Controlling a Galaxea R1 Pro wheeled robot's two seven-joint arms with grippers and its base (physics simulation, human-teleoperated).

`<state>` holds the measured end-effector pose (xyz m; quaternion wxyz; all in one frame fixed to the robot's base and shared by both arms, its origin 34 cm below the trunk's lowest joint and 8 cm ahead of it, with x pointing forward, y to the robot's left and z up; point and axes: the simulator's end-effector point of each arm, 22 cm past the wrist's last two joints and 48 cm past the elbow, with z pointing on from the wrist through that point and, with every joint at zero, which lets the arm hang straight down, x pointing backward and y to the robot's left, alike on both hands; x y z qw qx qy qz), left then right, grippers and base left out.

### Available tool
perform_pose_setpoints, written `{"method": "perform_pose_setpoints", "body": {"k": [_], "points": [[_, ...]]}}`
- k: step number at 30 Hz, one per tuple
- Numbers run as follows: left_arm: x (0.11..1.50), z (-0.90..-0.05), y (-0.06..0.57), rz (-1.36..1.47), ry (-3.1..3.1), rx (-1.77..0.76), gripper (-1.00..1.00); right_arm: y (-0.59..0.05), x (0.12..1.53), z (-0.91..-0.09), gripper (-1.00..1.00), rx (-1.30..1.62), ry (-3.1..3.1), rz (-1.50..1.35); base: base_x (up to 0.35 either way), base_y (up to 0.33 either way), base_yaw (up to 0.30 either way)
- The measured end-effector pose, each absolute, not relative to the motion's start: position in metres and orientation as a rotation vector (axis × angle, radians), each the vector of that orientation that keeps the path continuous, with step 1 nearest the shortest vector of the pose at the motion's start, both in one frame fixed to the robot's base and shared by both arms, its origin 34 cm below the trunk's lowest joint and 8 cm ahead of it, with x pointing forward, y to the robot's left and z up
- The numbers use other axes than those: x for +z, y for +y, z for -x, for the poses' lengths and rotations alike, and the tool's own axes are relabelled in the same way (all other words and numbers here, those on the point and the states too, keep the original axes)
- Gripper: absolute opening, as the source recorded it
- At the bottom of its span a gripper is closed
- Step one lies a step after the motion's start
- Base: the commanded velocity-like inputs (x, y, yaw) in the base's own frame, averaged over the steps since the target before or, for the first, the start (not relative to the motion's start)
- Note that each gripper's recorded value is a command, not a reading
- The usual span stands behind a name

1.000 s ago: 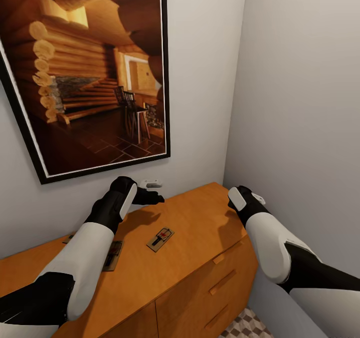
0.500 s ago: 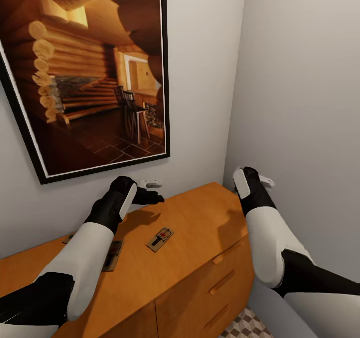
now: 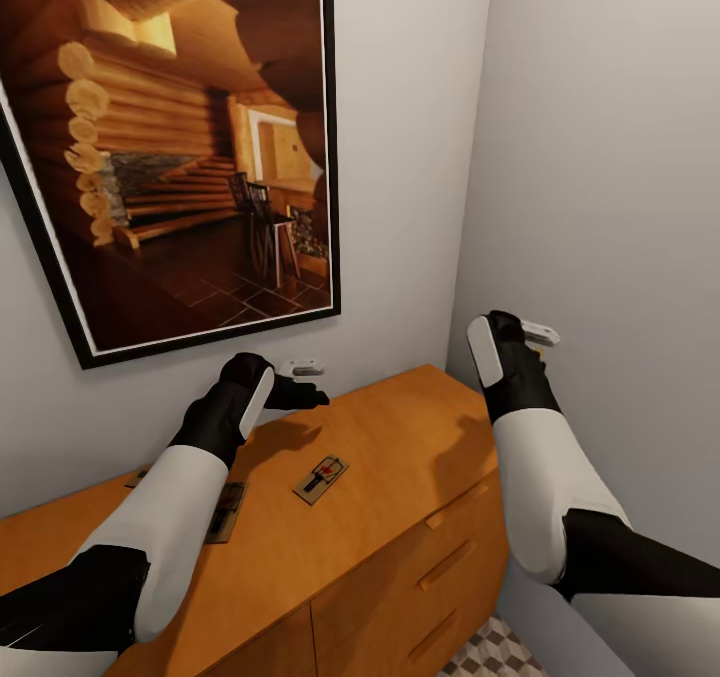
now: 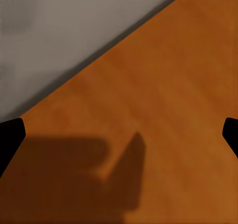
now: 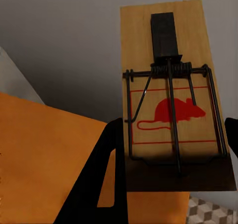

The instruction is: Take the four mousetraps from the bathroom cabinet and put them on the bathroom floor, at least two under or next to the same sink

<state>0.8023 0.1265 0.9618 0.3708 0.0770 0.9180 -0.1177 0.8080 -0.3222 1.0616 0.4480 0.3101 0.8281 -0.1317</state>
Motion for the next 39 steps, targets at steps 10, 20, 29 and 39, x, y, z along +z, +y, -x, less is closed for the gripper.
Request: {"method": "perform_pose_setpoints", "body": {"k": [10,20,29,39], "points": [[0.962,-0.802,0.126,-0.198,2.354,-0.301,1.00,-0.296,1.019,-0.811,-1.00,-0.271,2.166,-0.659,0.000,0.000,0.000],[0.961,-0.802,0.127,-0.197,2.356,-0.301,1.00,-0.198,1.005,-0.825,-1.00,-0.041,2.298,-0.222,0.000,0.000,0.000],[0.960,-0.802,0.128,-0.194,2.358,-0.297,1.00,-0.182,0.999,-0.818,-1.00,-0.010,2.353,-0.134,0.000,0.000,0.000],[0.959,-0.802,0.128,-0.194,2.361,-0.297,1.00,-0.178,1.000,-0.818,-1.00,-0.020,2.348,-0.111,0.000,0.000,0.000]]}}
